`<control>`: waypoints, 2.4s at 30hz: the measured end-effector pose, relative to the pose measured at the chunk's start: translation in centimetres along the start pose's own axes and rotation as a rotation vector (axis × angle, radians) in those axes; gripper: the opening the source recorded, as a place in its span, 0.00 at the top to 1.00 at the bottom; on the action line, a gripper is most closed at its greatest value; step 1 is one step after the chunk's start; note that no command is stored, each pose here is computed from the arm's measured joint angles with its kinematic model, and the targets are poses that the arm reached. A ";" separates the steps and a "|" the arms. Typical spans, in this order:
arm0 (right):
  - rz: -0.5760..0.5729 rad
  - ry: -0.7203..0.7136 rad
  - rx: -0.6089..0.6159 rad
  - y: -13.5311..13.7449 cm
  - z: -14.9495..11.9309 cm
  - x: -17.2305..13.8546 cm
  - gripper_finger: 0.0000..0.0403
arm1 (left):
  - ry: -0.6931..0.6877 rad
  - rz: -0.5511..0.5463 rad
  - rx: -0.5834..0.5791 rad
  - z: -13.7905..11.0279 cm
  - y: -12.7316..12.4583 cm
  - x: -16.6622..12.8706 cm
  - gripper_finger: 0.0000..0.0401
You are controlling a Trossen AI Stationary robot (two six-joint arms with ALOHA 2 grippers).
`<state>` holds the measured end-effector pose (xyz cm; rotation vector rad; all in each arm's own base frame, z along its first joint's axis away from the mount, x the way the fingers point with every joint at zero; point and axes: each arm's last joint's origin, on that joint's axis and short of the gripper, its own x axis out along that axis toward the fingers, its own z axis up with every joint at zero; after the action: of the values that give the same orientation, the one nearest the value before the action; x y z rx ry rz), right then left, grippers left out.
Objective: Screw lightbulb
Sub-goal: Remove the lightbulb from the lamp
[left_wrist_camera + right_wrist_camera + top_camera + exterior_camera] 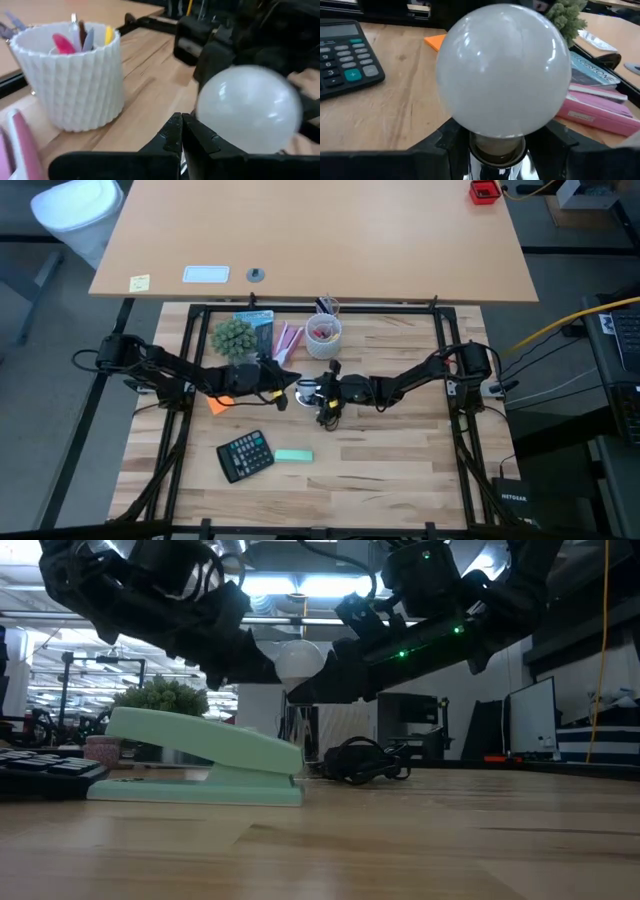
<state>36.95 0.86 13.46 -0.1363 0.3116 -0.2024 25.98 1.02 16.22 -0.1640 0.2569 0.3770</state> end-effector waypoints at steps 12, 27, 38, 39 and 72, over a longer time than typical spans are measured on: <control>0.097 -0.013 -0.097 0.2 0.0 0.0 0.57 | 0.113 -0.026 0.032 -1.1 0.1 -0.1 1.00; 0.094 -0.026 -0.092 0.2 0.1 -0.1 0.57 | 0.184 -0.147 -0.081 -2.4 -2.1 -0.5 1.00; 0.093 -0.028 -0.091 0.3 0.1 -0.1 0.57 | 0.283 -0.098 -0.116 -5.4 -2.3 1.9 1.00; 0.093 -0.028 -0.090 0.3 0.1 -0.1 0.57 | 0.287 -0.089 -0.113 -5.5 -2.2 2.2 1.00; 0.122 0.000 -0.097 0.4 -0.1 -0.1 0.57 | 0.249 0.218 -0.036 -5.0 2.7 4.0 1.00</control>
<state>36.90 1.30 13.31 -0.2130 0.3287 -0.0663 27.46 3.85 10.03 -0.2199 0.5161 0.5786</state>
